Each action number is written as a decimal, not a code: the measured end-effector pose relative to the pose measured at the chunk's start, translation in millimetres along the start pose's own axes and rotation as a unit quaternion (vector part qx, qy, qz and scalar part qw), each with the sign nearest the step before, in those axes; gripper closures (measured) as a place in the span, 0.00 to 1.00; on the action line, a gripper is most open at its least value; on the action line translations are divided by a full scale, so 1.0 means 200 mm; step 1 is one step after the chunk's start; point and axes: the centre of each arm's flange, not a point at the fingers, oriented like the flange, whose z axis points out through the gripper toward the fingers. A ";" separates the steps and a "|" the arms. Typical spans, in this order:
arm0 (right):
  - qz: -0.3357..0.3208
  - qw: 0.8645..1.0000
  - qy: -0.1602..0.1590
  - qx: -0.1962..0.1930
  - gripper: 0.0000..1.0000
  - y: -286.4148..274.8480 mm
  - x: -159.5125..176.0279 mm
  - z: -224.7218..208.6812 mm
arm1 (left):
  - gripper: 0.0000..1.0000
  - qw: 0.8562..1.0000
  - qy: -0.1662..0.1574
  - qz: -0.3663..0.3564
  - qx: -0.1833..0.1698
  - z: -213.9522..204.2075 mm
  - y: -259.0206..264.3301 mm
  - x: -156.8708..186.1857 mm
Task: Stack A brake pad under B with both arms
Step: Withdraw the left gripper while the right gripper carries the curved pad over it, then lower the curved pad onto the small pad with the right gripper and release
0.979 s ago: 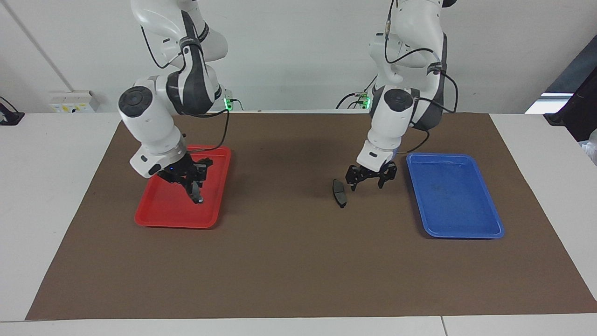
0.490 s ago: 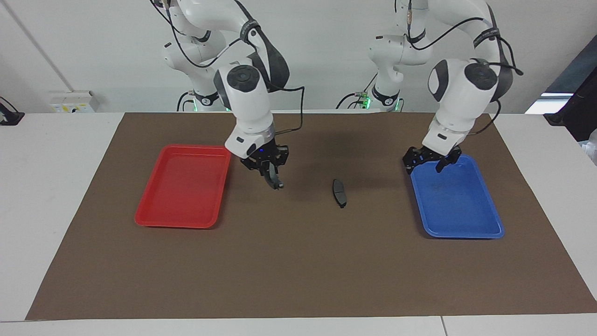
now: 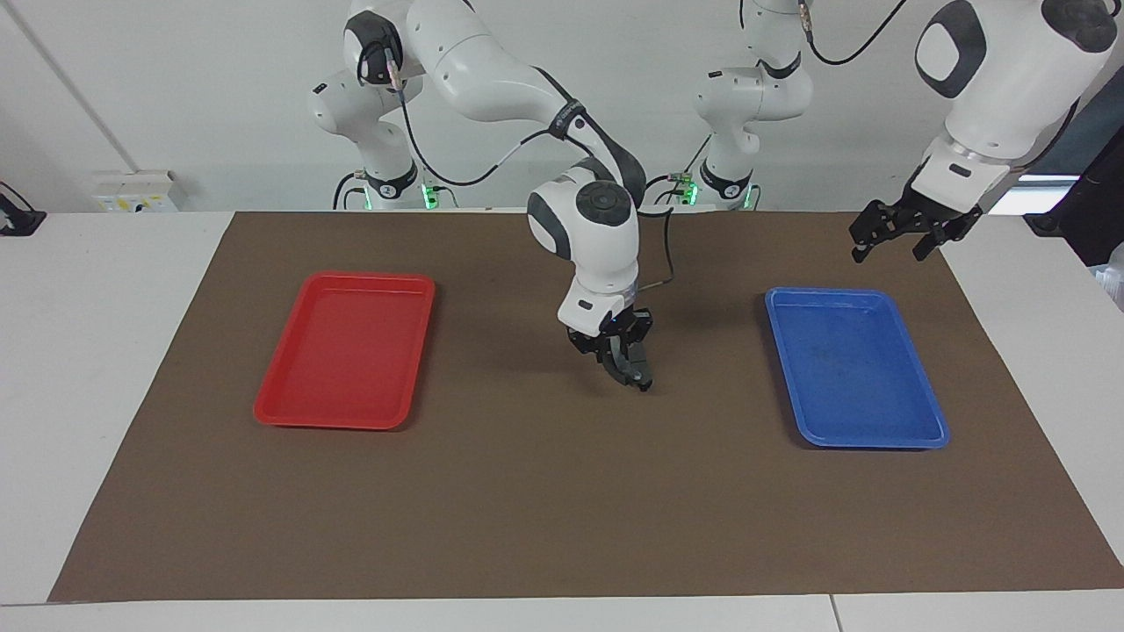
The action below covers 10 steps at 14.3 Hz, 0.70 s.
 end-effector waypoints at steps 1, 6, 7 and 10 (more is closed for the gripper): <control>-0.006 1.000 0.001 0.004 0.57 -0.04 -0.02 0.04 | 0.00 1.000 -0.002 0.000 0.000 -0.04 0.00 -0.01; -0.034 0.999 -0.005 -0.016 0.57 -0.13 -0.09 0.22 | 0.00 1.000 -0.021 -0.005 -0.001 0.00 -0.03 0.00; -0.037 0.999 0.001 -0.019 0.57 -0.13 -0.09 0.24 | 0.00 1.000 -0.023 -0.006 -0.001 0.02 -0.03 0.00; -0.040 0.999 0.004 -0.020 0.57 -0.13 -0.09 0.25 | 0.00 1.000 -0.027 -0.005 -0.001 0.02 -0.03 0.00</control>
